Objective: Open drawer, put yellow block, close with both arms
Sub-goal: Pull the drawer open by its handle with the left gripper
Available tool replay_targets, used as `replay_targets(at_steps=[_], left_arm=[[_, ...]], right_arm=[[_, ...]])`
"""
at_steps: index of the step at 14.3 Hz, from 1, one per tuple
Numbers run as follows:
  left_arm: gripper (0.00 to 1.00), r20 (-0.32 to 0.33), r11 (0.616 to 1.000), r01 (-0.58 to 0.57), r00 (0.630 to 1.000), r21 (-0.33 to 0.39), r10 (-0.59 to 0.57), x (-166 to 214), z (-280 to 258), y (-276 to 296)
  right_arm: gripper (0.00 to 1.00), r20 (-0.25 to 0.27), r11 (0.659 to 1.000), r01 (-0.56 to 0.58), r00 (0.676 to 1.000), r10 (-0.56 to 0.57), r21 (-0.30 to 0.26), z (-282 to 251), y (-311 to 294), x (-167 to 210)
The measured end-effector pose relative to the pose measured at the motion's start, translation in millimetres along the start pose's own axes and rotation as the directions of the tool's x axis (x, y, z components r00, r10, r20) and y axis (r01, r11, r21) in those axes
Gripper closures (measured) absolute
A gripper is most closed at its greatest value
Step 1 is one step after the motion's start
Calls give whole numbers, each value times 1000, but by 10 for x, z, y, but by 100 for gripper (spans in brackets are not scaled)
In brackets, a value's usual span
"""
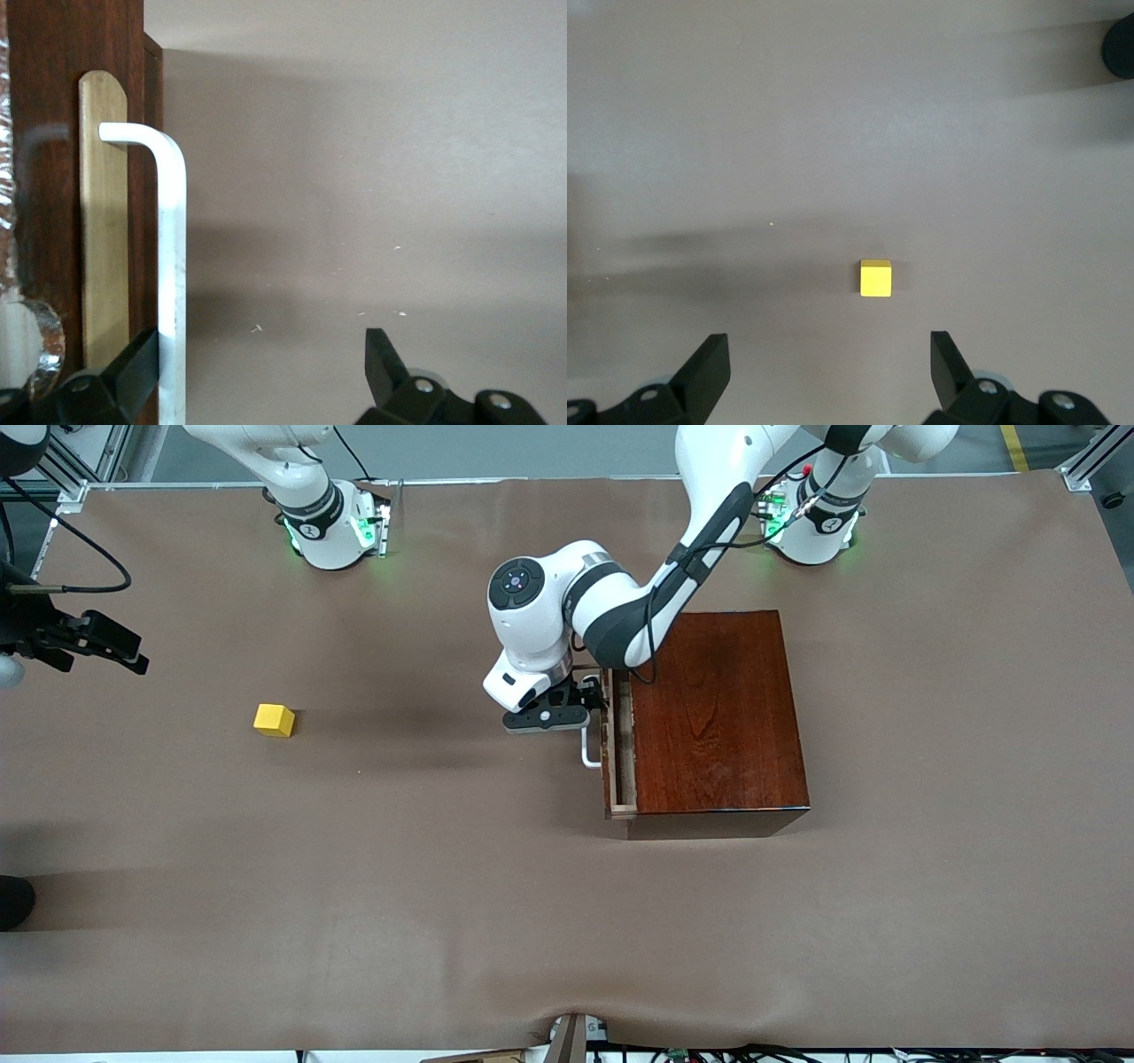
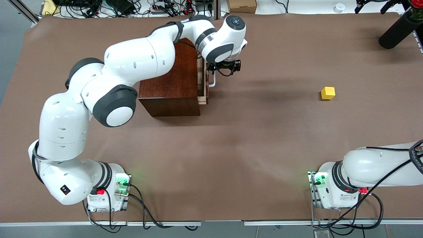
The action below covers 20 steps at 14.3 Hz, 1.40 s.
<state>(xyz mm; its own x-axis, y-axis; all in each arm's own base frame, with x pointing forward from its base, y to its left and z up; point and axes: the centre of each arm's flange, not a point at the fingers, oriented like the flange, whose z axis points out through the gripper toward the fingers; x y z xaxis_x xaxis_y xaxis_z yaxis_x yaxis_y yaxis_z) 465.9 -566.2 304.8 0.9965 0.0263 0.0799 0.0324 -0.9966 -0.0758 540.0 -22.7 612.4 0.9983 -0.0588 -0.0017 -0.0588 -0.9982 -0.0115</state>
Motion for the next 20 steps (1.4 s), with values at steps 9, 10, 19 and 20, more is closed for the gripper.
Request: replay_targets(at_steps=[9, 10, 19, 20], left_arm=[[0, -19, 998, -11, 1000, -58, 10, -43, -6, 115], [0, -23, 998, -13, 1000, -66, 12, -50, -8, 133], [0, -62, 991, -38, 998, -132, 30, -141, -41, 304], [0, -62, 991, -39, 998, -131, 31, -147, -35, 310]], right_arm=[[0, 0, 1000, 0, 1000, 0, 0, 0, 0, 0], [0, 0, 1000, 0, 1000, 0, 0, 0, 0, 0], [0, 0, 1000, 0, 1000, 0, 0, 0, 1, 0], [0, 0, 1000, 0, 1000, 0, 0, 0, 1, 0]])
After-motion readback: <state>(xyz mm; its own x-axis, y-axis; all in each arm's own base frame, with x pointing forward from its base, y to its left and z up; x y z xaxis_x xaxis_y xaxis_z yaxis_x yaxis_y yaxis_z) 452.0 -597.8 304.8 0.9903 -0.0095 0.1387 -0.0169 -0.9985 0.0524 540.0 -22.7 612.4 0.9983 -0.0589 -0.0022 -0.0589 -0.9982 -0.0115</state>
